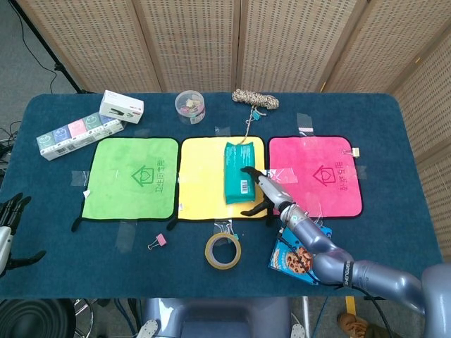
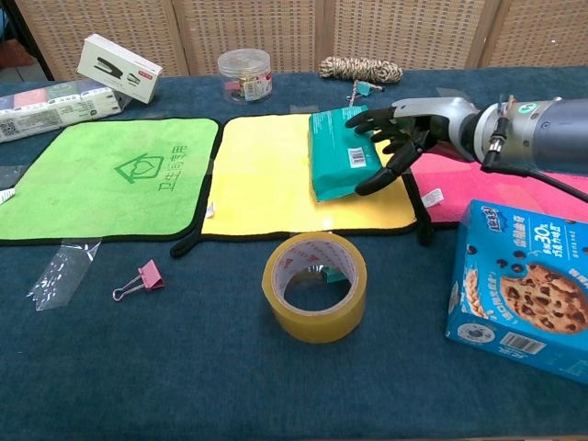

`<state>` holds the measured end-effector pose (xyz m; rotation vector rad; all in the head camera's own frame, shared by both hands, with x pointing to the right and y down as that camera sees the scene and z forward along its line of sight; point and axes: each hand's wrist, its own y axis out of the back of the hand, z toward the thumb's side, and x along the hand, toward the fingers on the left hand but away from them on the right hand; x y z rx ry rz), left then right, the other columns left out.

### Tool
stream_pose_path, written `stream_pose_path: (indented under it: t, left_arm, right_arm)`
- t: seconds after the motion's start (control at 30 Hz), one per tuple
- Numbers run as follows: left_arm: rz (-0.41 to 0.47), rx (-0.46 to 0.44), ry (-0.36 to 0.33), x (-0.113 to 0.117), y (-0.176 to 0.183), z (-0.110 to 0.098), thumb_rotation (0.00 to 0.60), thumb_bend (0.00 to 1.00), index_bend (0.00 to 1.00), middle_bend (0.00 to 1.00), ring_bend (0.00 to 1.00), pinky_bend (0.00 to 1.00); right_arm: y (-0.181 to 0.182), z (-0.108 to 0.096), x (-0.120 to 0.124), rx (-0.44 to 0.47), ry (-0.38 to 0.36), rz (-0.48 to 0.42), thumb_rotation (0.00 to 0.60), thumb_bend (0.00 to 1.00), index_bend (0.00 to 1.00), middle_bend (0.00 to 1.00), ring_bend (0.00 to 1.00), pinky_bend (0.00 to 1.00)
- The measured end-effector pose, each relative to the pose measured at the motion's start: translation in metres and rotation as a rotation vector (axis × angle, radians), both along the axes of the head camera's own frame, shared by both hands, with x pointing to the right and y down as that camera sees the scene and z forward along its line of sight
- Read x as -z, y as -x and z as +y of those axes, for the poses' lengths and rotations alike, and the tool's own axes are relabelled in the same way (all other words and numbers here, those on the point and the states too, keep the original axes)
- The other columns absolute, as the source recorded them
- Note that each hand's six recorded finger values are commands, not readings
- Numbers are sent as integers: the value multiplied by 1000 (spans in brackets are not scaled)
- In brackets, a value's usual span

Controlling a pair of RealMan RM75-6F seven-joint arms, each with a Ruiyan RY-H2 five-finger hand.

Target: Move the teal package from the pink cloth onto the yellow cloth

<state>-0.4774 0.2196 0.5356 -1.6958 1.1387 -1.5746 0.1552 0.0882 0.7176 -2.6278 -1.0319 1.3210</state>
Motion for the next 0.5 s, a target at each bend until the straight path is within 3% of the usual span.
stream_pose_path:
  t: [0.5]
  left_arm:
    - [12, -7, -2, 3, 0, 2, 600, 0, 0, 0, 0, 0]
  right_arm:
    - [50, 3, 7, 69, -3, -17, 600, 0, 0, 0, 0, 0]
